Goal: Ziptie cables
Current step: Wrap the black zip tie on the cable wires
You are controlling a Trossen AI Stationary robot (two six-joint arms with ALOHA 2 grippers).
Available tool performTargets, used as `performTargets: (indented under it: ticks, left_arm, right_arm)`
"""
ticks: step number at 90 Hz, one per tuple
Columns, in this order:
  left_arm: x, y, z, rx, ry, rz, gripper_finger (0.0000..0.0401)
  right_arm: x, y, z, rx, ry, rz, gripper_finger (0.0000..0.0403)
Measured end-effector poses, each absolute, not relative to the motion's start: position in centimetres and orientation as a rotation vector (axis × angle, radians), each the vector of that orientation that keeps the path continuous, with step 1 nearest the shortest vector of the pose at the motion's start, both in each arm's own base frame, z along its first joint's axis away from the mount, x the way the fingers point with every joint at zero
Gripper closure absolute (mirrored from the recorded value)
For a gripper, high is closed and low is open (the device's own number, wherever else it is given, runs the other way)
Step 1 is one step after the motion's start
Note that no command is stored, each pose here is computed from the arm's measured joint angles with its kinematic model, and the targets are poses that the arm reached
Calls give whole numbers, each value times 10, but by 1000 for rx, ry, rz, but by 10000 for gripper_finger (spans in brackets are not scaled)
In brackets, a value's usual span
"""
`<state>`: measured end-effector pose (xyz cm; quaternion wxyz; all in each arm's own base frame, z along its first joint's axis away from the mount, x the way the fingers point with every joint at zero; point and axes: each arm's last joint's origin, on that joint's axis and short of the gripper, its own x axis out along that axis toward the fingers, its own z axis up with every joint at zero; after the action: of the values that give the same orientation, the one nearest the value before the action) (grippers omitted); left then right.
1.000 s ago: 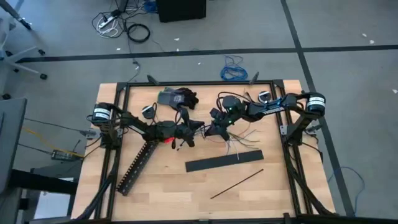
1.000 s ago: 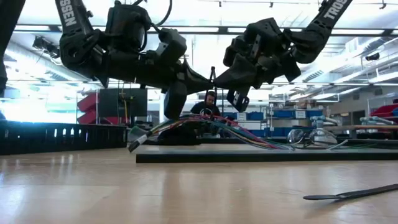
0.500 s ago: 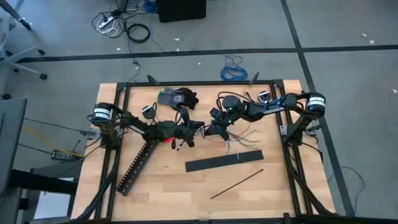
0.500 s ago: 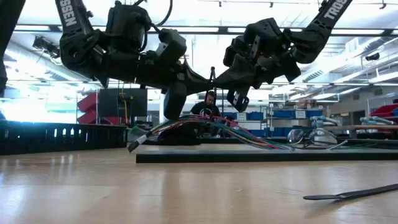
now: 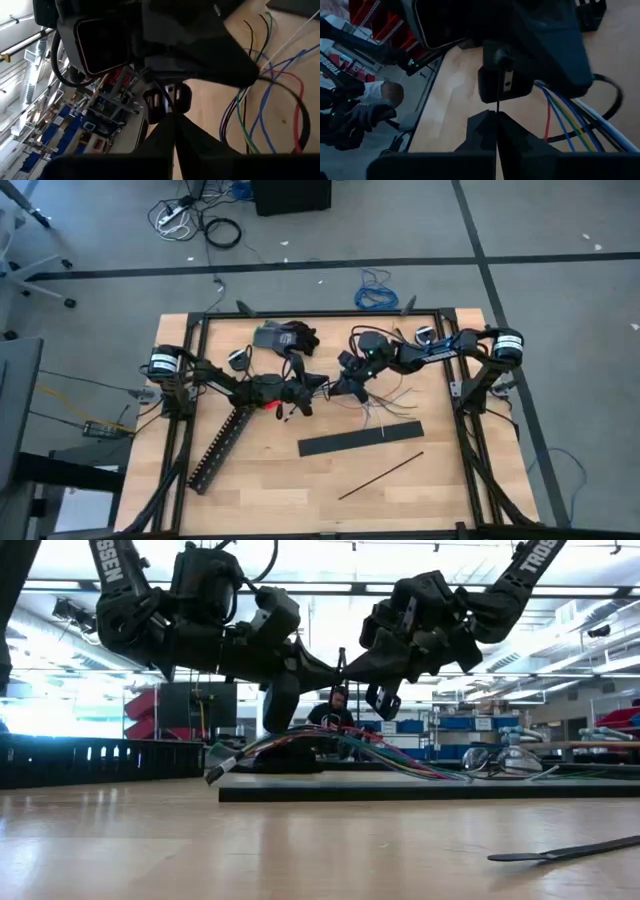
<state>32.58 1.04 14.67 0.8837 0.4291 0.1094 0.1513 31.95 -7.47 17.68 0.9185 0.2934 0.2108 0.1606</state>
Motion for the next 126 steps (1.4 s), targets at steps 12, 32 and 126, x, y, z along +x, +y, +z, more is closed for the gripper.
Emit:
performTargets:
  ticks: [12,32,126]
  left_arm:
    - [326,10,147,894,228,315,401]
    - [326,11,147,934,245,327,401]
    - [325,11,141,1032,326,302,401]
  right_arm:
    - [320,-74,178,622,429,331,403]
    - [320,-73,178,663,431,325,403]
    - [318,-82,177,709,447,294,402]
